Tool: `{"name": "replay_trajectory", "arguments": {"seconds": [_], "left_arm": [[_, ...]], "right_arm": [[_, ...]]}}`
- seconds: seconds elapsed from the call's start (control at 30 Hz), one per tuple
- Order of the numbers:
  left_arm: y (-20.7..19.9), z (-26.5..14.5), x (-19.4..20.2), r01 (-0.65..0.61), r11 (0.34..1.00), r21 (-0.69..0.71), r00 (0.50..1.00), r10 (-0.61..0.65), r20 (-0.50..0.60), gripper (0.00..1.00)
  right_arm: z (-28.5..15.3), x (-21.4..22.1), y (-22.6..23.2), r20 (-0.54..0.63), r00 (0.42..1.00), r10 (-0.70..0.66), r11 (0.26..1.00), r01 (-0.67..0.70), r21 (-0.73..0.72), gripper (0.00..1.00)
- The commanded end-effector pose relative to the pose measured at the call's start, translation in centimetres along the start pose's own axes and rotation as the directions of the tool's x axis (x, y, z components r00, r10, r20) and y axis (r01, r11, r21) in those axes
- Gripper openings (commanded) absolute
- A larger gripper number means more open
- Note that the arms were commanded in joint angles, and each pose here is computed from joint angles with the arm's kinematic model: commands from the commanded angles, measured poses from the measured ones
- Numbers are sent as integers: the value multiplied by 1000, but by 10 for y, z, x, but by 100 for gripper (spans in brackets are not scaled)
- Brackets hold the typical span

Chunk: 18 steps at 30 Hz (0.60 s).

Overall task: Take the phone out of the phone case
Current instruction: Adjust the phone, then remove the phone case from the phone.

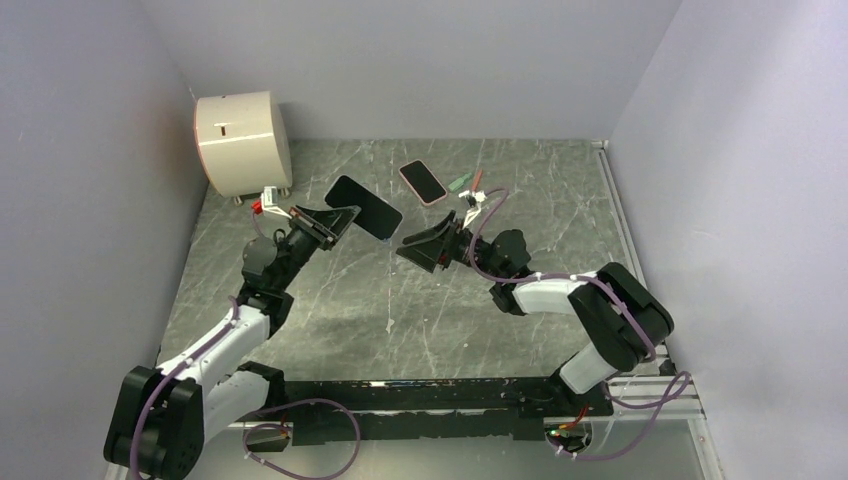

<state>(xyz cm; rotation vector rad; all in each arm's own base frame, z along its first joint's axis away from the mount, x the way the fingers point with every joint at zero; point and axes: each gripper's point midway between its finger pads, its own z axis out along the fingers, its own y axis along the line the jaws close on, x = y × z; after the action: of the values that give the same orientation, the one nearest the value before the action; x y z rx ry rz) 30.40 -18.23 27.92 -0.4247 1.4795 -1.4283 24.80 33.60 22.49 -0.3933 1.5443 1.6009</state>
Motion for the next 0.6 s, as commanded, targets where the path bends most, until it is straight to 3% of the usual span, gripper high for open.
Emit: {"name": "replay_trajectory", "arguments": {"seconds": [0.0,0.57], "left_arm": [[-35,1,-17,31,991,127,995,-44,93,2],[-36,0,-8,87,986,141,990,-101,96,3]], "right_arm": [[8,-26,31,132,991,-32,991,48,-125,68],[28,-34,37,164,986,-17,983,46,-177,54]]}}
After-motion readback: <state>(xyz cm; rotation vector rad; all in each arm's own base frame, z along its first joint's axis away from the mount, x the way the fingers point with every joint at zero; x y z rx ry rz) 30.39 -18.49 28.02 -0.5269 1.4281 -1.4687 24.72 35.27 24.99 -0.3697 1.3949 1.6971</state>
